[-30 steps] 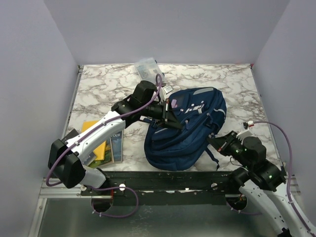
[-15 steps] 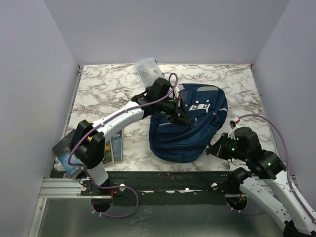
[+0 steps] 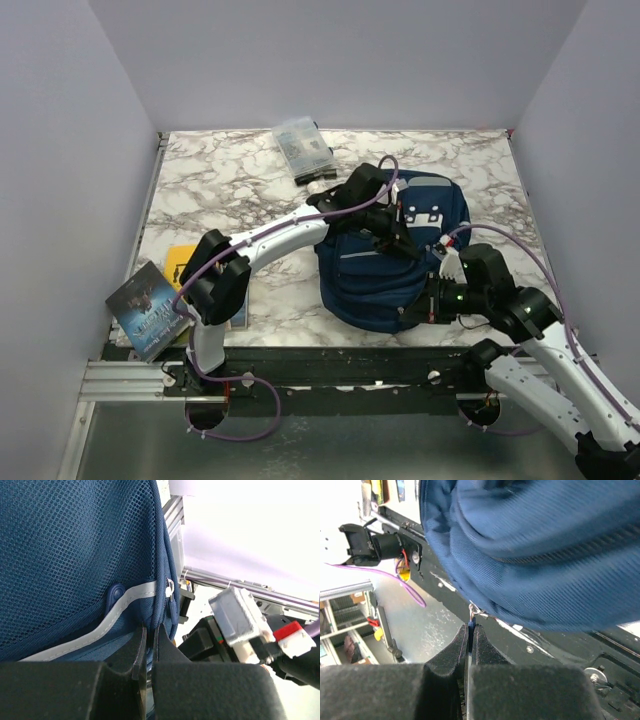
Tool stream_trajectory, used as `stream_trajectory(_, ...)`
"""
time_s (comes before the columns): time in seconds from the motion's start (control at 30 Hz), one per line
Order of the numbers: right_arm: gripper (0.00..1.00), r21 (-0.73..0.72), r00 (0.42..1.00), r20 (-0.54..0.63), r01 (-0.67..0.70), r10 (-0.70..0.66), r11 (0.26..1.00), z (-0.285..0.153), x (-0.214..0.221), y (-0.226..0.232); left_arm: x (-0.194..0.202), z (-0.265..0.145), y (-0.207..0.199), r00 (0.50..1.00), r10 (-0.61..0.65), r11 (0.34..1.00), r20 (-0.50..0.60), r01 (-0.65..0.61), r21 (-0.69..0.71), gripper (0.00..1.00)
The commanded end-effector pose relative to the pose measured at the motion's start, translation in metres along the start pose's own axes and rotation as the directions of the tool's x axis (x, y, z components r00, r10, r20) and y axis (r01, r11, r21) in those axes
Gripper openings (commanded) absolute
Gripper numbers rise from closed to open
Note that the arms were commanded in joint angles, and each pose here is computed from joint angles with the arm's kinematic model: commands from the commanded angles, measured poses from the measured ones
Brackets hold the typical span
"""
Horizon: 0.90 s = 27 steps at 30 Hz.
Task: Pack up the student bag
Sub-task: Unzip the student bag at the center of the board.
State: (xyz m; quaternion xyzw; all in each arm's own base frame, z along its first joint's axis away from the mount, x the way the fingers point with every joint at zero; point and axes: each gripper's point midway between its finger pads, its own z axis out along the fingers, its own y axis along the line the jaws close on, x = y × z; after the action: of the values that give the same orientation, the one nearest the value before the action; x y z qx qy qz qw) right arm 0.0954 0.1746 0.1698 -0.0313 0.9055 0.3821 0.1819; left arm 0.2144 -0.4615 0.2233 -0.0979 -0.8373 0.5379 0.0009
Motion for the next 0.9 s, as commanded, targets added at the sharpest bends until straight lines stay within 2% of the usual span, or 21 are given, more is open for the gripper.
stream_trajectory(0.0, 0.01, -0.202, 0.998, -0.034, 0.052, -0.06, 0.978, 0.0, 0.0, 0.036, -0.005, 0.01, -0.025, 0.999, 0.046, 0.997, 0.009, -0.046, 0.068, 0.0)
stream_trajectory(0.1, 0.01, -0.197, 0.998, -0.041, 0.043, -0.052, 0.979, 0.005, -0.003, 0.036, 0.0, 0.006, -0.02, 0.998, 0.064, 0.996, 0.004, -0.064, 0.058, 0.03)
stream_trajectory(0.13, 0.01, -0.186, 0.998, -0.052, 0.036, -0.046, 0.982, 0.008, -0.002, 0.032, 0.001, 0.002, -0.017, 0.997, 0.073, 0.996, 0.012, -0.074, 0.053, 0.09)
stream_trajectory(0.23, 0.01, -0.166, 0.997, -0.066, 0.03, -0.041, 0.986, 0.011, 0.0, 0.027, 0.005, -0.019, -0.009, 0.993, 0.107, 0.993, 0.05, -0.109, 0.034, 0.39)
stream_trajectory(0.3, 0.01, -0.168, 0.997, -0.059, 0.033, -0.043, 0.985, 0.01, -0.002, 0.029, 0.008, -0.036, -0.004, 0.987, 0.137, 0.99, 0.089, -0.139, 0.015, 0.56)
stream_trajectory(0.4, 0.01, -0.171, 0.997, -0.068, 0.03, -0.042, 0.985, 0.011, -0.003, 0.031, 0.015, -0.064, 0.001, 0.975, 0.172, 0.985, 0.142, -0.173, -0.001, 0.67)
stream_trajectory(0.57, 0.02, -0.162, 0.994, -0.105, 0.011, -0.028, 0.987, 0.016, -0.005, 0.031, 0.039, -0.091, 0.014, 0.971, 0.156, 0.988, 0.179, -0.156, -0.018, 0.73)
stream_trajectory(0.67, 0.04, -0.175, 0.992, -0.124, 0.001, -0.023, 0.985, 0.016, -0.006, 0.036, 0.062, -0.096, 0.027, 0.981, 0.028, 1.0, 0.19, -0.029, 0.003, 0.73)
stream_trajectory(0.8, 0.11, -0.175, 0.991, -0.129, -0.002, -0.021, 0.985, 0.017, -0.006, 0.036, 0.093, -0.094, 0.028, 0.969, -0.181, 0.979, 0.168, 0.161, 0.127, 0.67)
stream_trajectory(0.87, 0.15, -0.169, 0.988, -0.154, -0.018, -0.008, 0.985, 0.02, -0.002, 0.033, 0.099, -0.093, 0.025, 0.964, -0.219, 0.967, 0.15, 0.195, 0.162, 0.65)
